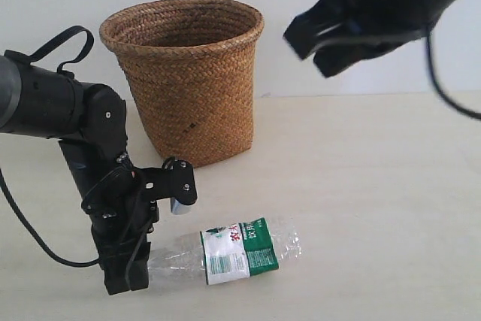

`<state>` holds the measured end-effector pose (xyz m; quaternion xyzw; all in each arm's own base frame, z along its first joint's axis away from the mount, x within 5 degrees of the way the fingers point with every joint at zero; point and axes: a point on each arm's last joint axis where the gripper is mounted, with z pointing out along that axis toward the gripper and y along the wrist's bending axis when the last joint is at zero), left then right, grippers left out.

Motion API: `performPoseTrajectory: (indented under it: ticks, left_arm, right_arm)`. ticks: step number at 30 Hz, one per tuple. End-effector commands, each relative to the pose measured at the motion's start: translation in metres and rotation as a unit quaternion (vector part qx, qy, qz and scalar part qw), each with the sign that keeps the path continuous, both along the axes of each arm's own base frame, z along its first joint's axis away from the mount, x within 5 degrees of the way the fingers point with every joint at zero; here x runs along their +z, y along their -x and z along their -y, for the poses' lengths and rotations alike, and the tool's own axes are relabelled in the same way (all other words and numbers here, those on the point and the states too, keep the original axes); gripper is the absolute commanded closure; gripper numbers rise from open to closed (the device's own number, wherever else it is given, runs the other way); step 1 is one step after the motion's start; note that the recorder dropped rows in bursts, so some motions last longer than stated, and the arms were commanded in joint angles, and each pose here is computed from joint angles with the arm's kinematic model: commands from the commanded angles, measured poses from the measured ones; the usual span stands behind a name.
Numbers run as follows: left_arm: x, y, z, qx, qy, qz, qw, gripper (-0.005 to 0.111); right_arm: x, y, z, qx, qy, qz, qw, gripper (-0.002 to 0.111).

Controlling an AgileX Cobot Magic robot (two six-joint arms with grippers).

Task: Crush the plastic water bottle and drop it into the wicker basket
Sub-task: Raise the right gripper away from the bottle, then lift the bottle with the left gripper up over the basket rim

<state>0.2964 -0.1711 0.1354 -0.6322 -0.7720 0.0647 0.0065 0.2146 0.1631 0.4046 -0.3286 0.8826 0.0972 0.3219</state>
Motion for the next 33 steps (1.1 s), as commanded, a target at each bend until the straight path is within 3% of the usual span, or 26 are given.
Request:
performPoseTrajectory:
  ticks: [1, 5, 12, 17, 21, 25, 33]
  left_arm:
    - [0.0, 0.002, 0.001, -0.005, -0.002, -0.004, 1.0, 0.103]
    - [0.0, 0.001, 0.0, -0.002, -0.001, -0.004, 1.0, 0.103]
    - [0.0, -0.001, -0.002, 0.004, 0.002, 0.002, 1.0, 0.103]
    - [0.0, -0.003, -0.002, 0.006, 0.005, 0.011, 1.0, 0.103]
    - [0.008, -0.004, -0.002, 0.001, 0.006, 0.024, 1.0, 0.103]
    - [0.036, -0.003, -0.006, -0.004, 0.015, 0.064, 0.998, 0.103]
    - [0.123, -0.004, -0.025, 0.017, 0.049, 0.182, 0.982, 0.103]
  right_arm:
    - [0.028, 0.049, 0.04, -0.007, -0.06, 0.086, 0.994, 0.108]
    - [0.022, 0.096, 0.076, -0.022, -0.116, 0.147, 0.982, 0.108]
    - [-0.029, 0.158, 0.122, -0.021, -0.181, 0.224, 0.957, 0.108]
    - [-0.075, 0.175, 0.136, -0.027, -0.187, 0.215, 0.958, 0.108]
    - [-0.088, 0.18, 0.139, -0.026, -0.196, 0.223, 0.954, 0.108]
    - [-0.088, 0.18, 0.139, -0.026, -0.197, 0.222, 0.954, 0.108]
    - [-0.088, 0.181, 0.137, -0.024, -0.212, 0.214, 0.953, 0.108]
